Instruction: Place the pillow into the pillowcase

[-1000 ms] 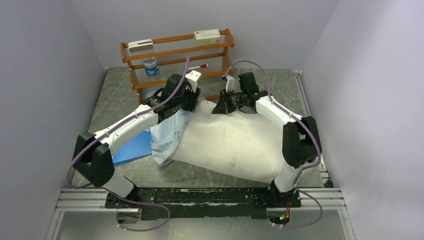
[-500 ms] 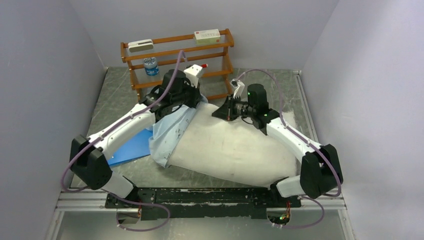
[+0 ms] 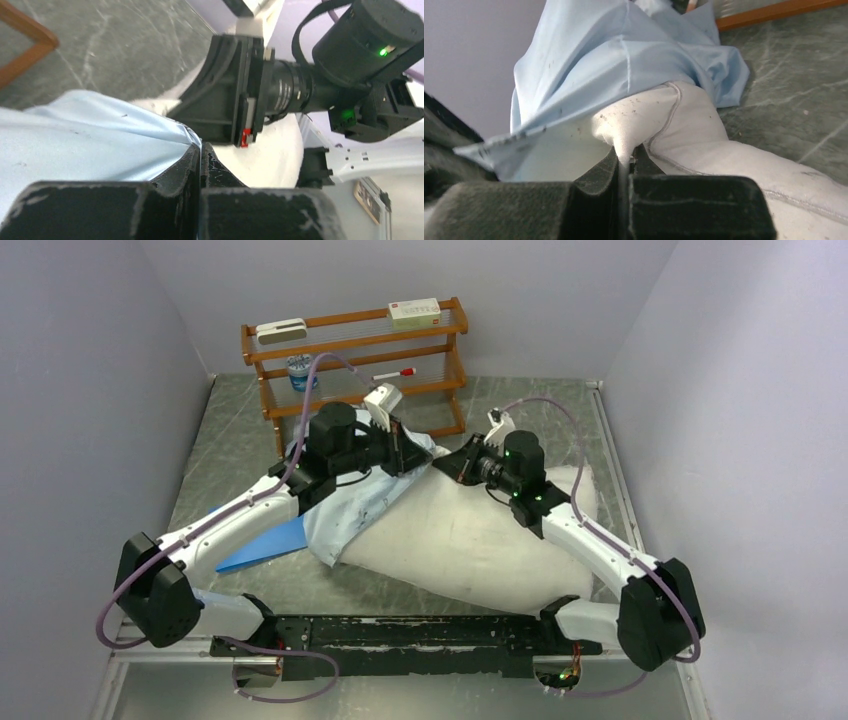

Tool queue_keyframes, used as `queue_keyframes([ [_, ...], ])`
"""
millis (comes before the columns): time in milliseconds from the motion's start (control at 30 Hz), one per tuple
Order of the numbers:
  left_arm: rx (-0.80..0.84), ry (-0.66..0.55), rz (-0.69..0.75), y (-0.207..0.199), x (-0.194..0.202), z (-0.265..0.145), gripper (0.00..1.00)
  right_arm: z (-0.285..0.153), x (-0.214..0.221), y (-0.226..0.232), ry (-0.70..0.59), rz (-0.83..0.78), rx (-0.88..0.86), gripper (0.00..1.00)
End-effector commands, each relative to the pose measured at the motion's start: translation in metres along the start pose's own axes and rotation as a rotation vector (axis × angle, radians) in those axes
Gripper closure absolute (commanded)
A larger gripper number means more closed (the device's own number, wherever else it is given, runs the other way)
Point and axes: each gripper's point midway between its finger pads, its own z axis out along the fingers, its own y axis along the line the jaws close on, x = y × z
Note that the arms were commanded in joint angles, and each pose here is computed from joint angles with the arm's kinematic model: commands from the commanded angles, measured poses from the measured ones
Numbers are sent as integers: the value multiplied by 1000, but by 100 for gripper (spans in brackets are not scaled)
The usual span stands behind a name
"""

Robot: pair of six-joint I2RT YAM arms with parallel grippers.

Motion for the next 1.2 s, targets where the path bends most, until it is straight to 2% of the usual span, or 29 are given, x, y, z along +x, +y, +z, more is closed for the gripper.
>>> queue_keyframes([
  [0,198,18,53,-50,4,-6,95,-17,-52,-13,-276,90,148,100],
  [33,152,44,63,-40,11,-6,93,-22,-55,-18,-305,100,172,100],
  [67,119,71,77,-32,18,-7,87,-27,-56,-22,-327,104,193,100],
  [133,54,122,86,-20,29,-13,67,-33,-56,-33,-346,94,244,100],
  [200,-7,134,90,-13,29,-21,51,-35,-49,-41,-317,50,273,100],
  [233,-33,135,98,-11,27,-26,47,-34,-44,-43,-287,20,278,100],
  [267,-65,135,106,-8,24,-30,44,-34,-40,-45,-264,-11,286,96],
  [367,-209,137,115,10,16,-44,38,-35,-35,-41,-182,-108,282,75],
  [400,-259,135,115,17,13,-49,37,-37,-36,-38,-168,-134,277,69],
  [467,-351,120,104,34,8,-60,35,-39,-44,-26,-159,-175,254,50],
  [533,-387,99,67,49,3,-70,33,-41,-50,-17,-144,-206,245,38],
  [733,-514,62,-79,119,3,-108,33,-39,-49,12,-97,-293,147,22],
  [867,-597,6,-154,150,5,-134,31,-30,-34,48,-53,-435,59,10],
  [967,-593,-5,-215,164,16,-145,30,-23,-15,72,-18,-574,19,7],
  [1067,-612,26,-237,175,34,-150,21,-19,-2,88,0,-666,-30,1],
  [1167,-615,69,-254,180,49,-151,17,-17,13,104,11,-761,-97,0],
])
